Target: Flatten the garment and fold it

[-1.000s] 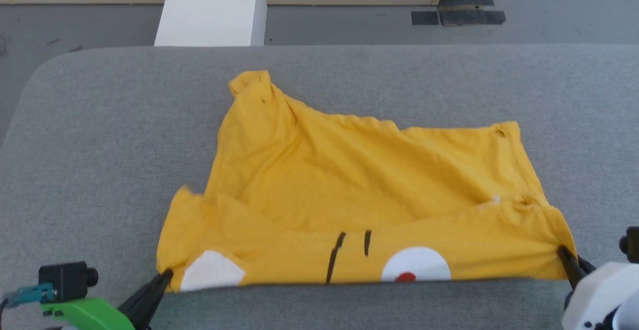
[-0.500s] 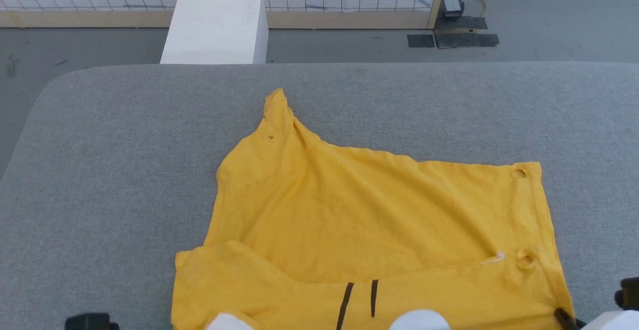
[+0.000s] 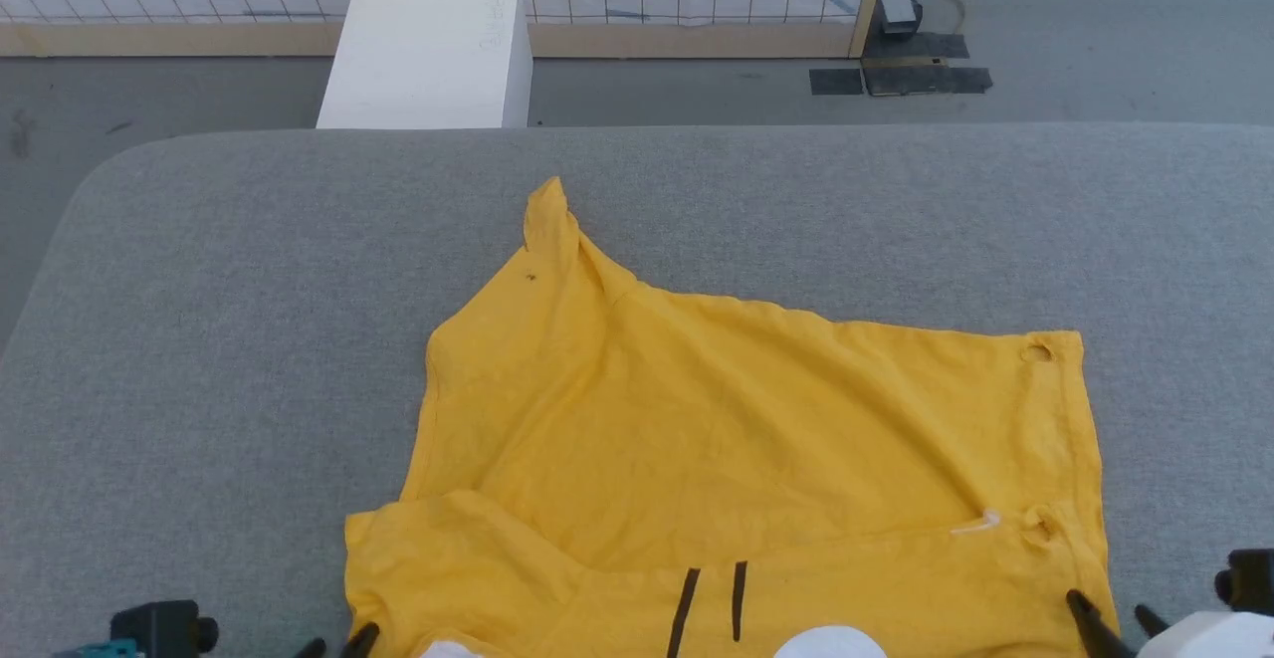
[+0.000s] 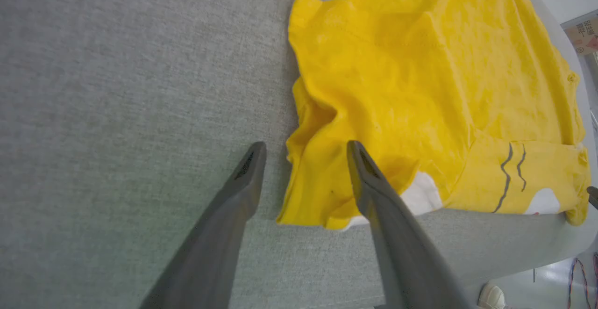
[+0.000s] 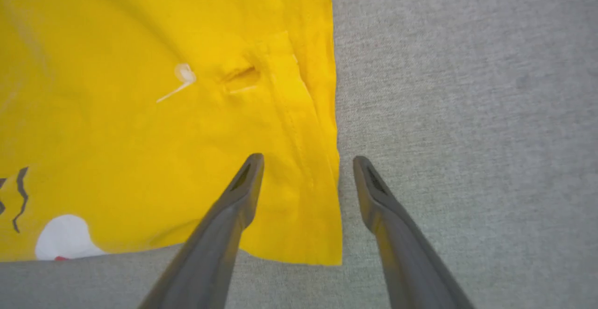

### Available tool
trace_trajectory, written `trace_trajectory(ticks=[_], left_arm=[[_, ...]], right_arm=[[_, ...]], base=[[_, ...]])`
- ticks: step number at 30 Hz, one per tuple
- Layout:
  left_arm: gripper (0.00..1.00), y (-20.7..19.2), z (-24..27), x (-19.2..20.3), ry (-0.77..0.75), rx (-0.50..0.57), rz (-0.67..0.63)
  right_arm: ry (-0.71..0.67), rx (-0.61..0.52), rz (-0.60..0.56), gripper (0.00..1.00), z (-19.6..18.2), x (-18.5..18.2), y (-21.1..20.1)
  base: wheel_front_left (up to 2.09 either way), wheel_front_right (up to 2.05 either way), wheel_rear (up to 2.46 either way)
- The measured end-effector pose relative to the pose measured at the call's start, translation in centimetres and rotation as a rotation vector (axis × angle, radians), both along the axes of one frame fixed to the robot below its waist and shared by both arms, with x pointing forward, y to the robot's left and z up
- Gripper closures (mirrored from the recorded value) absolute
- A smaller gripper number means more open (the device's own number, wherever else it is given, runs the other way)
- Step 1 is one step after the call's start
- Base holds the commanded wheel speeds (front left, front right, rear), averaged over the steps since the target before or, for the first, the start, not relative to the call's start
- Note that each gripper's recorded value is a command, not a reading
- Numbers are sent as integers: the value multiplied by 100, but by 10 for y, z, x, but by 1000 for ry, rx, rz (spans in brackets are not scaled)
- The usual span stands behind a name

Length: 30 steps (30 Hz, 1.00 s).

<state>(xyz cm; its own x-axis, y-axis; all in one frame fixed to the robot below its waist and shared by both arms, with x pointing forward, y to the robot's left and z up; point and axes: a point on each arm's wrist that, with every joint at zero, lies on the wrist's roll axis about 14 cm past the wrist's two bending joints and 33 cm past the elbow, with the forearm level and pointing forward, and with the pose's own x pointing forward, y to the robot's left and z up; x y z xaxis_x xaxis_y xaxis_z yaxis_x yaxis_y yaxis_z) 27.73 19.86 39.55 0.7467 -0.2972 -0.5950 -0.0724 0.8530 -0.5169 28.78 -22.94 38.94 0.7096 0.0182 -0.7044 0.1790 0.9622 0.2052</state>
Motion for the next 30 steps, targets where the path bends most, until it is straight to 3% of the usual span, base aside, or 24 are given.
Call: trace_trajectory(ticks=[5, 11, 15, 20, 30], left_arm=[[0, 14, 36, 23, -168, 25, 44], [0, 42, 98, 56, -533, 216, 166], [0, 37, 118, 64, -688, 230, 248], [0, 24, 113, 66, -728, 338, 207], [0, 17, 115, 85, -770, 380, 173]], right_arm=[[-182, -57, -22, 0, 45, 24, -12], [-511, -152, 4, 0, 109, 63, -5], [-664, -160, 31, 0, 125, 74, 11], [-729, -193, 69, 0, 117, 75, 24], [-737, -245, 68, 0, 100, 73, 18]], base=[[0, 0, 0], [0, 0, 0], [0, 0, 0], [0, 0, 0], [0, 0, 0]])
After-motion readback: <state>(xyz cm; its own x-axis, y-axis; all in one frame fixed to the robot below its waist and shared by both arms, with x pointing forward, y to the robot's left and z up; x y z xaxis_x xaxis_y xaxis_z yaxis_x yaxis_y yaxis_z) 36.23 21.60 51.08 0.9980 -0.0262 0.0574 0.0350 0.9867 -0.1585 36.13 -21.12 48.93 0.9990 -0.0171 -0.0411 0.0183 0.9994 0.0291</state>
